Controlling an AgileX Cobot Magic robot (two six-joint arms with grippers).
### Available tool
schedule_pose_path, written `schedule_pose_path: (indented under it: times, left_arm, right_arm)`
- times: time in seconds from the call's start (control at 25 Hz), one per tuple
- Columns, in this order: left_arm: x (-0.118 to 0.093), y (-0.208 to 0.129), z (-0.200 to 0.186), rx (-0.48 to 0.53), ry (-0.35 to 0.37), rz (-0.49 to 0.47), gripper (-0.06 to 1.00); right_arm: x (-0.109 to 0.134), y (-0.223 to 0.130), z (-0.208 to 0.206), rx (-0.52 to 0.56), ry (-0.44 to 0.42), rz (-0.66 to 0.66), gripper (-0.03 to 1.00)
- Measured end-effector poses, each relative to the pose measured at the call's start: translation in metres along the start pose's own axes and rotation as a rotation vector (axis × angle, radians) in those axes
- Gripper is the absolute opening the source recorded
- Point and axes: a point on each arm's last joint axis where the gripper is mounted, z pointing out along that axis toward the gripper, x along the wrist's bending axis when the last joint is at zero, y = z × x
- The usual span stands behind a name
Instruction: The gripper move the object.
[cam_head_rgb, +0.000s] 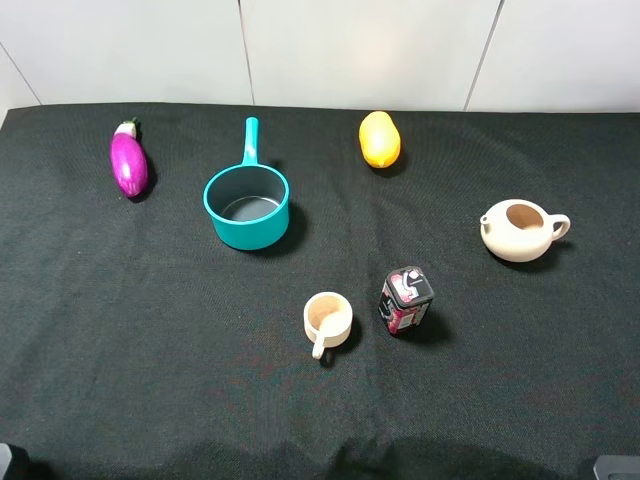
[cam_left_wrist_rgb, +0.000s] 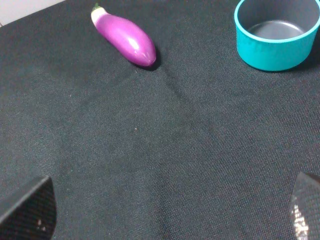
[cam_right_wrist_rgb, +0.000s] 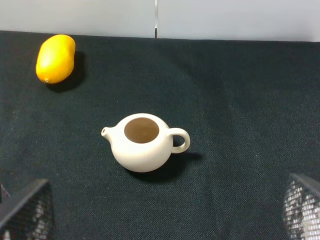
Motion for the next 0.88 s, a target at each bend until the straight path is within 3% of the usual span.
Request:
schedule_pose_path:
  times: [0.88]
  left_arm:
    - [0.0,0.0,0.0,0.0,0.0,0.001,0.99]
  right_arm:
    - [0.0,0.0,0.0,0.0,0.0,0.0,0.69]
